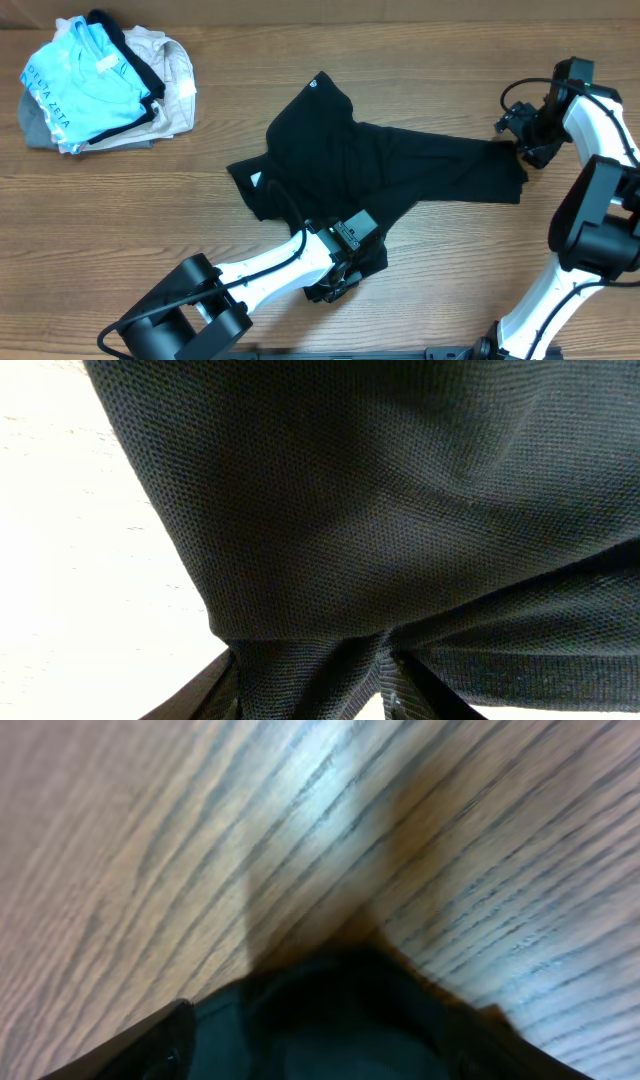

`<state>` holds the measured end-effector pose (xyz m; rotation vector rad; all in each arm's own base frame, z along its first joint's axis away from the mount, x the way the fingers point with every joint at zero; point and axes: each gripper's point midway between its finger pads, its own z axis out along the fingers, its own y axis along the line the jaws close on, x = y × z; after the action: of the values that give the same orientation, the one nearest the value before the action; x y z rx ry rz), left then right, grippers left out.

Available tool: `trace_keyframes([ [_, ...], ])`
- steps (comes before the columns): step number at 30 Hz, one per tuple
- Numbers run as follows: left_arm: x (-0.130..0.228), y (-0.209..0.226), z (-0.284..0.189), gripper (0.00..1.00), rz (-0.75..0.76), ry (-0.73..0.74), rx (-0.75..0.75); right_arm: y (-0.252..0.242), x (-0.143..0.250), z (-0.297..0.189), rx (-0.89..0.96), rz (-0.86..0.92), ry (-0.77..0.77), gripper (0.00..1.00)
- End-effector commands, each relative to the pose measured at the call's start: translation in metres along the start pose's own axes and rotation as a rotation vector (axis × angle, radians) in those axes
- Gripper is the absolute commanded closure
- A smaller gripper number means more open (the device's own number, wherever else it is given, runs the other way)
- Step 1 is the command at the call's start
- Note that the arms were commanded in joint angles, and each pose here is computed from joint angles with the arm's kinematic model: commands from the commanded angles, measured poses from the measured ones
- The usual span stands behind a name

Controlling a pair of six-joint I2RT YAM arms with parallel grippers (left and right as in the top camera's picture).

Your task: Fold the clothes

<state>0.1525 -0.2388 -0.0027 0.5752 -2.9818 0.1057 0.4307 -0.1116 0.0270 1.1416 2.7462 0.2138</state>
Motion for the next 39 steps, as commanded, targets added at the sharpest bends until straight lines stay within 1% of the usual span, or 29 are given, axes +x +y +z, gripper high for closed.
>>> trace_keyframes([
  [1, -0.001, 0.012, 0.008, 0.57, -0.018, -0.009, -0.041, -0.004, 0.006, 0.018, 0.02, 0.012, 0.035, 0.19],
  [5, -0.001, 0.012, 0.008, 0.57, -0.018, -0.009, -0.041, -0.004, 0.006, 0.019, 0.019, 0.012, 0.034, 0.2],
  [8, -0.001, 0.012, 0.008, 0.58, -0.018, -0.009, -0.041, -0.004, 0.006, 0.019, 0.019, 0.012, 0.034, 0.25],
  [10, -0.001, 0.012, 0.008, 0.58, -0.018, -0.009, -0.041, -0.003, 0.005, 0.019, 0.018, 0.012, 0.031, 0.27],
  [13, -0.001, 0.012, 0.008, 0.55, -0.018, -0.009, -0.041, -0.005, 0.004, 0.019, 0.027, 0.019, 0.027, 0.29],
  [17, -0.001, 0.012, 0.008, 0.56, -0.018, -0.009, -0.041, -0.016, 0.0, 0.018, 0.092, 0.019, -0.001, 0.33],
  [21, -0.001, 0.012, 0.008, 0.56, -0.018, -0.009, -0.041, -0.02, -0.002, 0.017, 0.115, 0.018, -0.009, 0.38],
  [25, -0.001, 0.011, 0.008, 0.56, -0.018, -0.01, -0.038, -0.019, -0.003, 0.015, 0.114, 0.018, -0.012, 0.48],
  [39, -0.001, 0.011, 0.008, 0.57, -0.018, -0.01, -0.037, -0.014, -0.008, 0.001, 0.112, 0.06, -0.014, 0.57],
])
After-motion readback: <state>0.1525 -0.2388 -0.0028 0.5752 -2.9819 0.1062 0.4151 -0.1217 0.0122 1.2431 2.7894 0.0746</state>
